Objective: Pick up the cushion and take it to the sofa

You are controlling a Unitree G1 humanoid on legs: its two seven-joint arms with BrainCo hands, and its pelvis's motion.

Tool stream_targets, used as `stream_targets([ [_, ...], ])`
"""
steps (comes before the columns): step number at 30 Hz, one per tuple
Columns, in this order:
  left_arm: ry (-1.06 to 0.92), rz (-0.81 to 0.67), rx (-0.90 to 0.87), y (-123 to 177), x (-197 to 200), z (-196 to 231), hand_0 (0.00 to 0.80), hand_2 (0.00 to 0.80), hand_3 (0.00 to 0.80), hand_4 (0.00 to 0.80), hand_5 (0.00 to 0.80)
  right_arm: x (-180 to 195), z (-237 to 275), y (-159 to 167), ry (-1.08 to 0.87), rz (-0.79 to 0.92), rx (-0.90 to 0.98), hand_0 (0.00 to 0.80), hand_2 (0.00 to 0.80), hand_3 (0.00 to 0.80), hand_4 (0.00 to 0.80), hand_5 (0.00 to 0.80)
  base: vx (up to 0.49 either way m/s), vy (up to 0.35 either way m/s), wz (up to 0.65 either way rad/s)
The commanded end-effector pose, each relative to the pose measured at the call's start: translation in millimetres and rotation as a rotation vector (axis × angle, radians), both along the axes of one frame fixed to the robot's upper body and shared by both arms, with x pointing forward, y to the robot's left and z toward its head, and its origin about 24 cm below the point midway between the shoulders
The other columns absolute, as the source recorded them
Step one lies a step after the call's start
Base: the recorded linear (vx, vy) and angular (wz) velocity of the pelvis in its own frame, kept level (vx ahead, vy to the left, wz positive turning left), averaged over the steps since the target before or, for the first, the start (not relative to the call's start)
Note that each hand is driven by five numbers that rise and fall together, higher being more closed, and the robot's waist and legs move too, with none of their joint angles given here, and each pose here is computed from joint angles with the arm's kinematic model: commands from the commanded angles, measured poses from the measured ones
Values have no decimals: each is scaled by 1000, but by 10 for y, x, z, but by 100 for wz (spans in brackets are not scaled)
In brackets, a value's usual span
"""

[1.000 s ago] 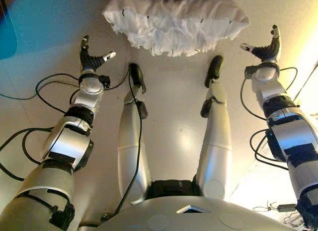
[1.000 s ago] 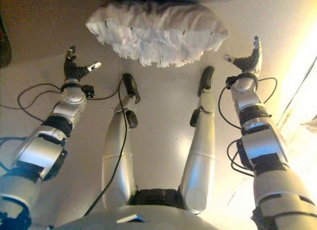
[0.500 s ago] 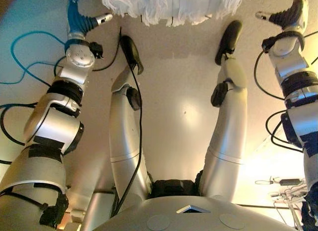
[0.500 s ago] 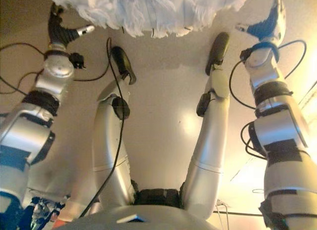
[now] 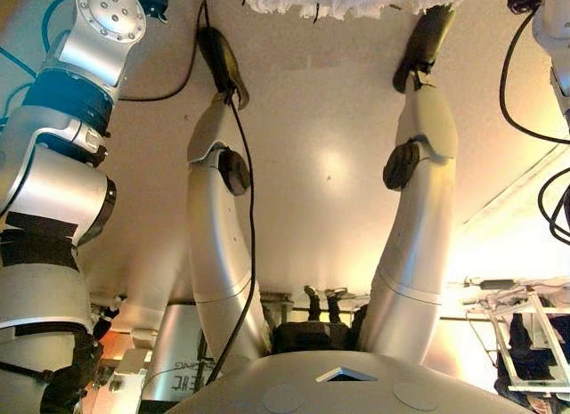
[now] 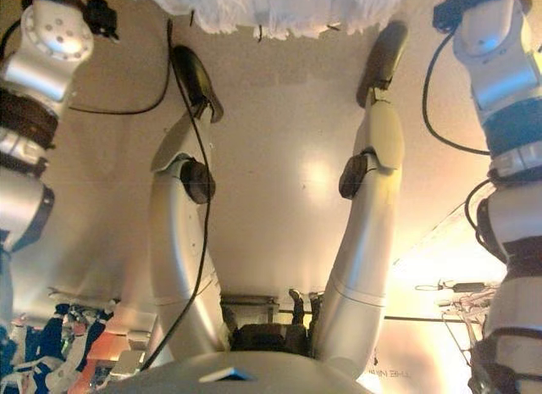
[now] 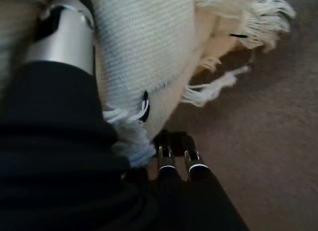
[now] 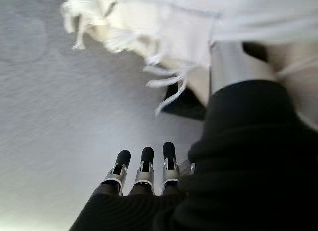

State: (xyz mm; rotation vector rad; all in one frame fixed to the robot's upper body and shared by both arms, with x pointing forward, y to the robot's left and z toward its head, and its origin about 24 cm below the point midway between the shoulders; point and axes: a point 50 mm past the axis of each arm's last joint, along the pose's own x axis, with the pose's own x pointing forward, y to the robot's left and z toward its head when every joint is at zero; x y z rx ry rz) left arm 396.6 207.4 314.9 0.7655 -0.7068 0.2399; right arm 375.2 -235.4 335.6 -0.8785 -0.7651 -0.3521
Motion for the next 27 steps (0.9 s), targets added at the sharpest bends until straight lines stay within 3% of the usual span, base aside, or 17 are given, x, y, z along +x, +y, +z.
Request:
stream_targets([
  [1, -191, -215, 55, -431, -159, 361, 0, 0, 0, 0, 0, -62, 162, 294, -85, 157, -55, 0, 0, 0, 0, 0, 10, 1, 7],
  [6, -176, -363, 90, -778, -197, 437, 0, 0, 0, 0, 0, -21, 291, 620, -19, 311, -68, 0, 0, 0, 0, 0, 6, -8, 7],
  [7, -150, -407, 89, -832, -199, 427, 78, 78, 78, 78, 78, -9, 286, 683, 24, 362, -64, 0, 0, 0, 0, 0, 13, -7, 16],
  [9, -114, -476, 59, -888, -205, 431, 772, 772, 772, 772, 772, 5, 275, 772, 94, 446, -60, 0, 0, 0, 0, 0, 8, -3, 13],
  [10, -94, -505, 45, -891, -203, 419, 800, 800, 800, 800, 800, 9, 266, 794, 123, 484, -48, 0, 0, 0, 0, 0, 9, -4, 7],
  [11, -54, -552, 20, -904, -194, 388, 800, 800, 800, 800, 800, 9, 242, 823, 163, 566, -4, 524, 524, 524, 524, 524, 10, -4, 6],
  [12, -35, -571, 15, -917, -190, 366, 800, 800, 800, 800, 800, 3, 236, 848, 179, 614, 28, 800, 800, 800, 800, 800, 9, -6, 6],
  [16, 31, -684, -68, -951, -181, 261, 800, 800, 800, 800, 800, -16, 189, 918, 210, 731, 69, 800, 800, 800, 800, 800, 2, -1, 4],
  [24, 64, -910, -134, -1193, -283, 2, 800, 800, 800, 800, 800, -66, 59, 1003, 160, 804, 140, 800, 800, 800, 800, 800, -25, -6, 4],
  [27, 84, -981, -244, -1212, -303, -143, 800, 800, 800, 800, 800, -81, -93, 1001, 162, 802, 151, 800, 800, 800, 800, 800, -17, -25, 0],
])
